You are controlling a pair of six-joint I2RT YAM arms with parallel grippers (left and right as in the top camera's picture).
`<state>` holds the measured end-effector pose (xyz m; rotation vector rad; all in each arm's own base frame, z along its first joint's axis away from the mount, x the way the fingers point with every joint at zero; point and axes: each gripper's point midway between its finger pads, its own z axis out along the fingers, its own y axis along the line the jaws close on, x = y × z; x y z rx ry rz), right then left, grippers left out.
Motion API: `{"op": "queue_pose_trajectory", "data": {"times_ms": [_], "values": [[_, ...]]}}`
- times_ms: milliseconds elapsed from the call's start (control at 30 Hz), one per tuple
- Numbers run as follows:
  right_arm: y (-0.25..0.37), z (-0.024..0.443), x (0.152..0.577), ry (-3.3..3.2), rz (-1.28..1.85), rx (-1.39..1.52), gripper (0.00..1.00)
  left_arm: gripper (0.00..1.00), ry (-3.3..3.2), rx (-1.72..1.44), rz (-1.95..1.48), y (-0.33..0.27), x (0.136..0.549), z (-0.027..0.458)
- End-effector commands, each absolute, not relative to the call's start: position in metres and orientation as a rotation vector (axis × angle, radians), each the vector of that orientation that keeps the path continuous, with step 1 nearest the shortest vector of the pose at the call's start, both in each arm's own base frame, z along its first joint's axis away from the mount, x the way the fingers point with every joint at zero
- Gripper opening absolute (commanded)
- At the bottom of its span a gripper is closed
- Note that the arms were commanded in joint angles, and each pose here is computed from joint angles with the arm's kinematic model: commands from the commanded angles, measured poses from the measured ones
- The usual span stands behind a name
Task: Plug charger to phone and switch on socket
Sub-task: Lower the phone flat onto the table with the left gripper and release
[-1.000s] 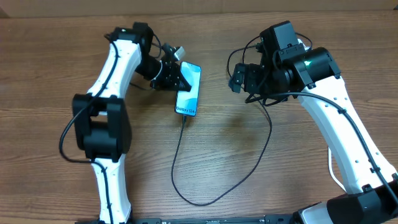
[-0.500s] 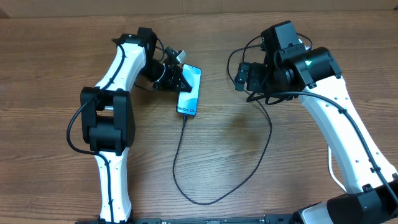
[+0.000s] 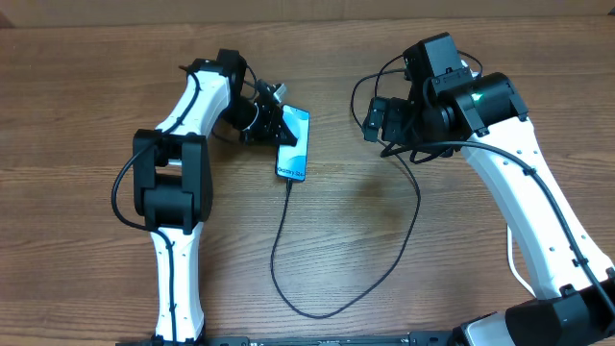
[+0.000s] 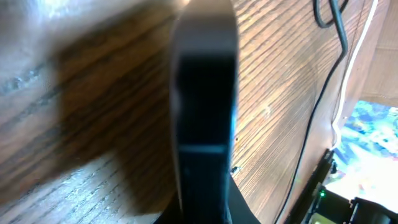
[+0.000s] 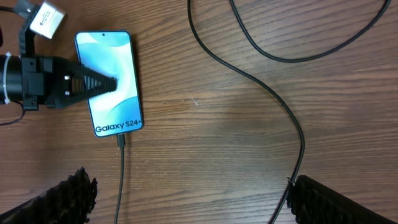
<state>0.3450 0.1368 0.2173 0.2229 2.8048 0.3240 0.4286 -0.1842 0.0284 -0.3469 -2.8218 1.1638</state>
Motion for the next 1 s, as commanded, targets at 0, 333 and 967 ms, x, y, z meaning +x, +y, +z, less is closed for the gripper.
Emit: {"op": "queue_pose_trajectory", "data": {"times_ms": [0,333,967], "values": [[0.134,0.229,0.35,2.767,0.323,0.237,1.0,0.04,-2.828,-0.361,1.159,-0.188,0.43,0.028],[0.134,0.229,0.35,2.766,0.329,0.275,1.0,0.12,-2.895,-0.374,0.981,-0.172,0.432,0.014],[0.133,0.228,0.348,2.773,0.332,0.308,1.0,0.61,-2.96,-0.358,0.623,-0.134,0.429,-0.006]]}}
